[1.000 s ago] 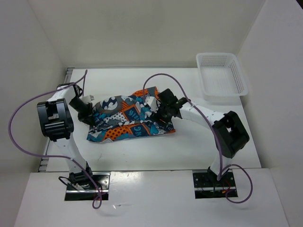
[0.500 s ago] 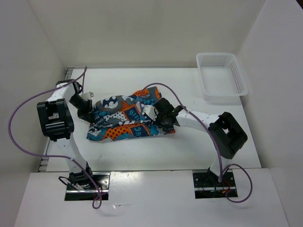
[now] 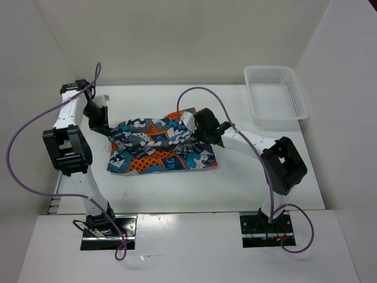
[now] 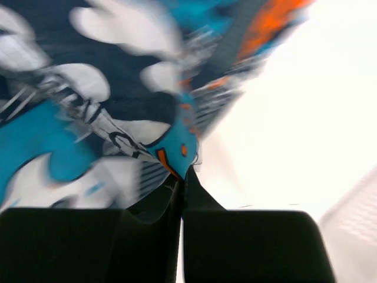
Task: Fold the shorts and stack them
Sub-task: Fold the shorts
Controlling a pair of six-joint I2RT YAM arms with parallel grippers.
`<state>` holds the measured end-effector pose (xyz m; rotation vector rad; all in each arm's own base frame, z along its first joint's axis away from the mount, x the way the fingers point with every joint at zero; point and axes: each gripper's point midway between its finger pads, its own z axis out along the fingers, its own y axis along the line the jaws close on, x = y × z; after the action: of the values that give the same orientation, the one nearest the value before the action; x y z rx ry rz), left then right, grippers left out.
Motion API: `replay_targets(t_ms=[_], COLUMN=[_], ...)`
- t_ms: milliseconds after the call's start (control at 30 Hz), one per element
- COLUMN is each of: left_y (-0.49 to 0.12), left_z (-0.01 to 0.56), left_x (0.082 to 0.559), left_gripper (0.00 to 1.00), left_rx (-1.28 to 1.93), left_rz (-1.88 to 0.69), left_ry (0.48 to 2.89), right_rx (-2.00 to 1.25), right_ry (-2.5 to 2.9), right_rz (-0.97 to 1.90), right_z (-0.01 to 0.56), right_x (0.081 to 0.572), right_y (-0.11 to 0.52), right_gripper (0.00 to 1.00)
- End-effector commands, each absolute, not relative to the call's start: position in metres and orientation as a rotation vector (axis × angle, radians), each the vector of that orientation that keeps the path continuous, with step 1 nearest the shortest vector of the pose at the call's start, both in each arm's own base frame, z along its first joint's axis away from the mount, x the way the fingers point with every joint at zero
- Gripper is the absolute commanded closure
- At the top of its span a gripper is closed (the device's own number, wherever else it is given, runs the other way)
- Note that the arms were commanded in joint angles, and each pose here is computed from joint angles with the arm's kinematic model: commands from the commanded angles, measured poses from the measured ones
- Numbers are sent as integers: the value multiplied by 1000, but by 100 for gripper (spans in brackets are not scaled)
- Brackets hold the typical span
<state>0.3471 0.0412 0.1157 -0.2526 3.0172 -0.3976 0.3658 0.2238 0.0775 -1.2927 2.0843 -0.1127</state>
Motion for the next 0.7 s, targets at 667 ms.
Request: replay_targets(t_ms=[667], left_y=[39], left_z=[221], left_x=[445], left_gripper=[98], left_rx=[-60], left_rz=[-378], left_ry=[2535], right_rx=[-747], right_ry=[1680], right_rz=[-335], right_z=[327], right_x=[524], right_y=[204], right_gripper=[100])
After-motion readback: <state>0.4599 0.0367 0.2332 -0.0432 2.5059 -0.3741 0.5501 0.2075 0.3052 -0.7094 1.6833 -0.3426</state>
